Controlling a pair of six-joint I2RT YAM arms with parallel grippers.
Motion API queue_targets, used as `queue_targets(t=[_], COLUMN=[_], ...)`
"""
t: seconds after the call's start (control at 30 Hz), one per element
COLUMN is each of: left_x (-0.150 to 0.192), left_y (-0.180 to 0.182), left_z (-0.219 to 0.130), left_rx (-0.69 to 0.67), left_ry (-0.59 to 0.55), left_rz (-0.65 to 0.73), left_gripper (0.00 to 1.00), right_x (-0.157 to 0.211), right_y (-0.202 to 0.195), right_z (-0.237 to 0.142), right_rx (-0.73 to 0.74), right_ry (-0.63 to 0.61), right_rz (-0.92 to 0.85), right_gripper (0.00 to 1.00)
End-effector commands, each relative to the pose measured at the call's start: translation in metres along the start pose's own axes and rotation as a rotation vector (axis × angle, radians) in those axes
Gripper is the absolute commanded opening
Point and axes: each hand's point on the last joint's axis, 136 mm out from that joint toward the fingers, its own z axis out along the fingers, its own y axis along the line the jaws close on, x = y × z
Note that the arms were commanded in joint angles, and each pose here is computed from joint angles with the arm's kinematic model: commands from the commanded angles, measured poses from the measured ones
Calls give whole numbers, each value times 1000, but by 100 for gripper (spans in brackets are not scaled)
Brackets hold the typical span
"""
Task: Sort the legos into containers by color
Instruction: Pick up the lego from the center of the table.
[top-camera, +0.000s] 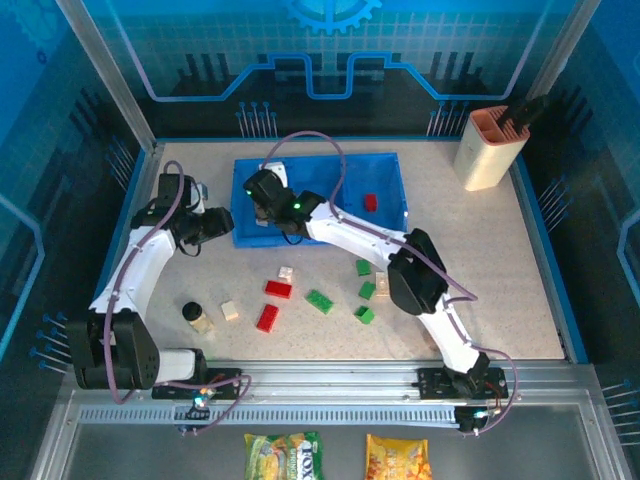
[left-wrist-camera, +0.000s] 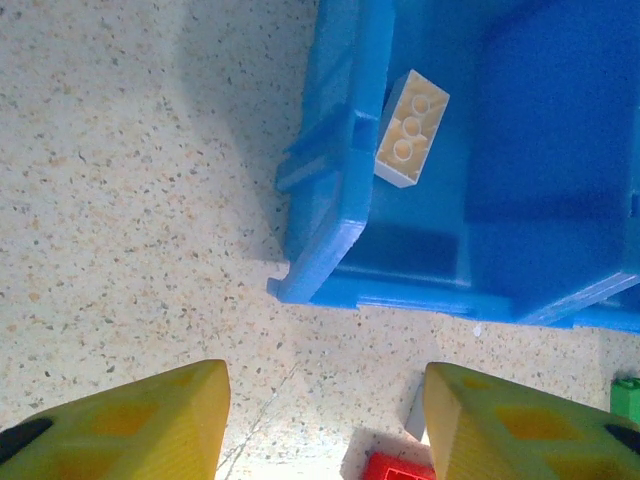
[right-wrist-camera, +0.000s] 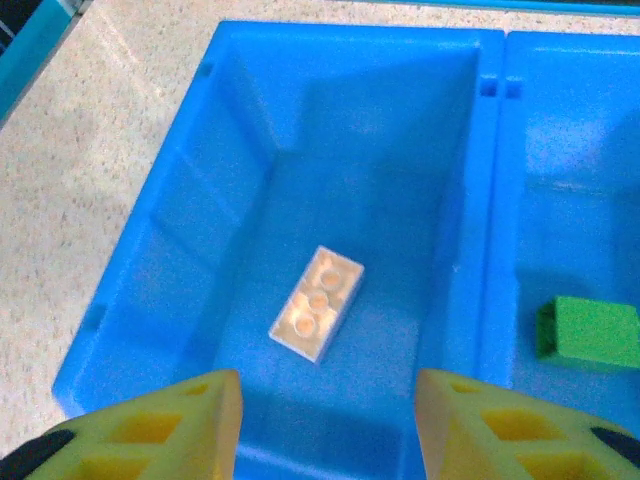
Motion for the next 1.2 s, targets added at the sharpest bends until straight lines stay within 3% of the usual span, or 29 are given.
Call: queue_targets(t=[0.0, 0.27, 0.7, 1.17], left_x=[6, 29, 99, 159], left_y=[-2, -25, -65, -65], left_z=[-1, 1, 17, 49], left_rx=[6, -32, -53, -139], left_ry=[44, 125, 291, 463], left_rz=[1, 56, 215, 409], left_gripper=[54, 55, 60, 88], right_x=[4, 32, 73, 95], right_y=[-12, -70, -151, -193], right_z=[-30, -68, -103, -121], right_rx=[-24, 25, 77, 137], right_ry=[38, 121, 224, 258], right_rz=[-26, -3, 59, 116], right_gripper=[49, 49, 50, 51])
